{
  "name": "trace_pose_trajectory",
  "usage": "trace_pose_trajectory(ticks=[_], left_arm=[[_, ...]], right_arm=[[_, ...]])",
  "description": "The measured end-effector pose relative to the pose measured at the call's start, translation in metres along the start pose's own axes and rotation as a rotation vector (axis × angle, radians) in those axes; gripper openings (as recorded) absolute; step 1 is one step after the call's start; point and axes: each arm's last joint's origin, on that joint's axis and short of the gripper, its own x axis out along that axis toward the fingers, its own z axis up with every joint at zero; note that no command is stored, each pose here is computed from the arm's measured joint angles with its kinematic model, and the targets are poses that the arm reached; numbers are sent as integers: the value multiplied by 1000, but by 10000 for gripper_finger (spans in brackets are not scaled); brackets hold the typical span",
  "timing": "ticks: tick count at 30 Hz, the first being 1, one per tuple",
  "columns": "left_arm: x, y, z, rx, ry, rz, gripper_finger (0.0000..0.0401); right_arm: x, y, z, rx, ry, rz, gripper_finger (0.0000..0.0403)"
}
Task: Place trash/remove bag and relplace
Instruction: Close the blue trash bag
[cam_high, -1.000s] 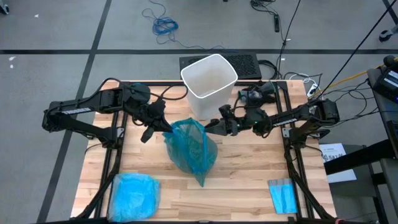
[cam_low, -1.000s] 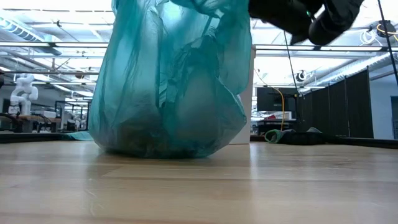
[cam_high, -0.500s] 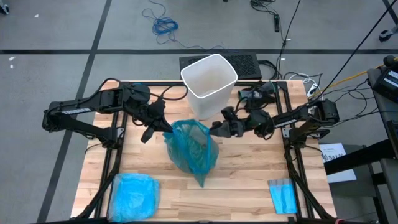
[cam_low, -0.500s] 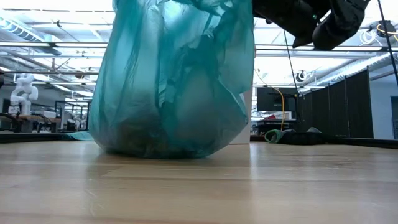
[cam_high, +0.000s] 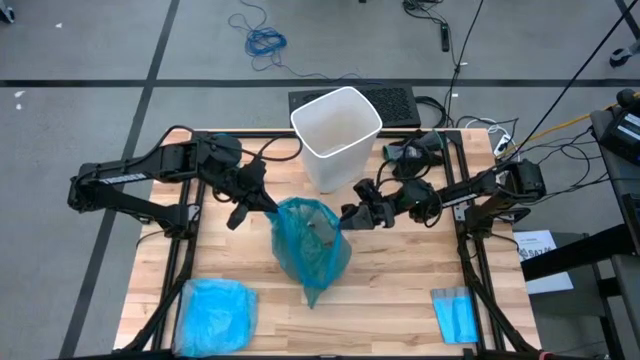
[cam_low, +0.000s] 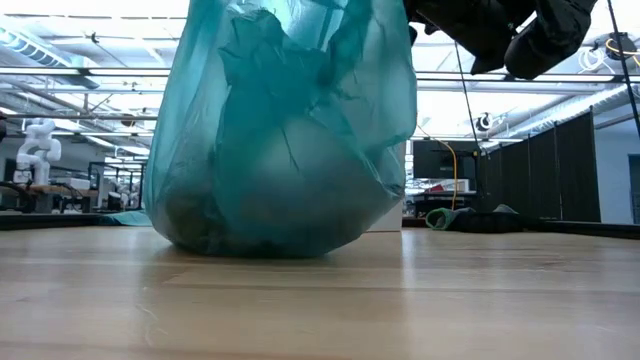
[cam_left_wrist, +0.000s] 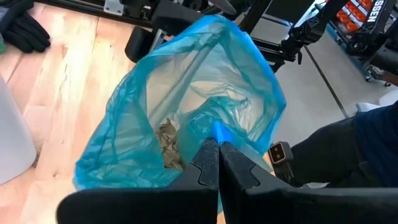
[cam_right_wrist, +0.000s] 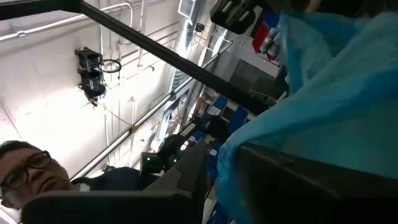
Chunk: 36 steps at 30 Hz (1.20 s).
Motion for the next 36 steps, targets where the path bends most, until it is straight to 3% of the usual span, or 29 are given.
trace_pose_trajectory(ticks=[11, 18, 30, 36], left_arm=[[0, 0, 0, -1, 0, 0, 0], [0, 0, 0, 16, 2, 1, 0], [0, 0, 0, 24, 1, 4, 0], [0, 0, 0, 24, 1, 4, 0]], right_arm=[[-16, -11, -15, 71, -15, -53, 139], [-14, -3, -19, 58, -64, 3, 146], [3, 7, -22, 58, 2, 45, 107], [4, 6, -25, 52, 36, 34, 24]])
